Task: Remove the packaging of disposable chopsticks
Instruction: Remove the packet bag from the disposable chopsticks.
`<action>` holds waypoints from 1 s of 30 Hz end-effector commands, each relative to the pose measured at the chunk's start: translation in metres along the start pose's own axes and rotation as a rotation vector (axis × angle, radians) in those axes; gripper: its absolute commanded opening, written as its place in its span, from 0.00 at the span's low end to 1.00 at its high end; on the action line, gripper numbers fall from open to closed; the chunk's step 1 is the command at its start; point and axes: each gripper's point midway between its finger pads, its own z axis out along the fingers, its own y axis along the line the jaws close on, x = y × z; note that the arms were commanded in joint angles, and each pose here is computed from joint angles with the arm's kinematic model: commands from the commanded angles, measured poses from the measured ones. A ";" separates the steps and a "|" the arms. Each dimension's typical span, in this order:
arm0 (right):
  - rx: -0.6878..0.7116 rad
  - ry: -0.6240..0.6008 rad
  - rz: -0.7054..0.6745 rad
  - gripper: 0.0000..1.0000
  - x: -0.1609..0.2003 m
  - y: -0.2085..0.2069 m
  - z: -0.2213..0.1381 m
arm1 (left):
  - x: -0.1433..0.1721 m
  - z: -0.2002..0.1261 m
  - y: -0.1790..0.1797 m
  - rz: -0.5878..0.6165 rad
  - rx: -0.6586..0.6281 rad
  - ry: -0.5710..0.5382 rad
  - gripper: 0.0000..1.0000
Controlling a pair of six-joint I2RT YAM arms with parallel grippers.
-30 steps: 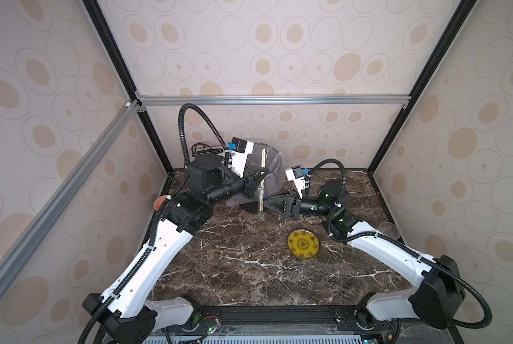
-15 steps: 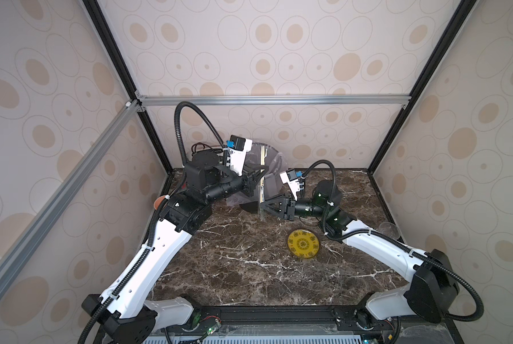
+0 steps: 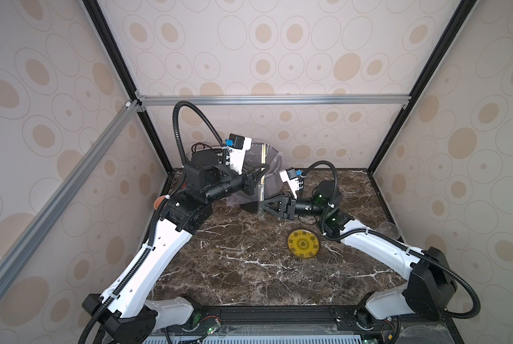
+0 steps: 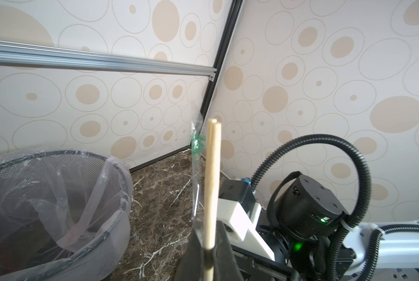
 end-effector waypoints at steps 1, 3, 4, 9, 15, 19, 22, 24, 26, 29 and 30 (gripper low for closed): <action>-0.041 -0.039 -0.015 0.31 -0.016 0.010 0.002 | -0.010 -0.006 -0.012 0.019 0.043 -0.028 0.00; -0.052 -0.036 -0.024 0.22 -0.017 0.013 0.003 | -0.009 -0.006 -0.011 0.020 0.039 -0.027 0.00; -0.052 -0.035 -0.026 0.13 -0.018 0.013 0.003 | -0.010 -0.006 -0.011 0.020 0.034 -0.027 0.00; -0.014 -0.037 -0.029 0.00 -0.011 0.005 0.001 | -0.015 -0.011 -0.003 0.022 -0.025 -0.032 0.00; -0.013 -0.036 -0.030 0.00 -0.009 0.006 -0.001 | -0.037 -0.016 -0.005 0.062 -0.053 -0.054 0.48; -0.017 -0.030 -0.028 0.00 -0.007 0.005 0.000 | -0.051 -0.010 0.002 0.067 -0.087 -0.053 0.47; -0.019 -0.027 -0.029 0.00 -0.007 0.006 0.001 | -0.057 -0.004 0.023 0.037 -0.162 -0.049 0.47; -0.022 -0.024 -0.032 0.00 -0.006 0.007 0.001 | -0.061 -0.001 0.034 0.000 -0.170 -0.058 0.43; -0.020 -0.018 -0.034 0.00 -0.005 0.008 0.001 | -0.064 0.002 0.034 0.000 -0.152 -0.062 0.43; -0.014 -0.014 -0.038 0.00 -0.004 0.008 0.001 | -0.066 0.007 0.028 -0.003 -0.109 -0.063 0.43; -0.013 -0.013 -0.038 0.00 -0.004 0.007 0.001 | -0.066 0.009 0.027 -0.007 -0.098 -0.064 0.43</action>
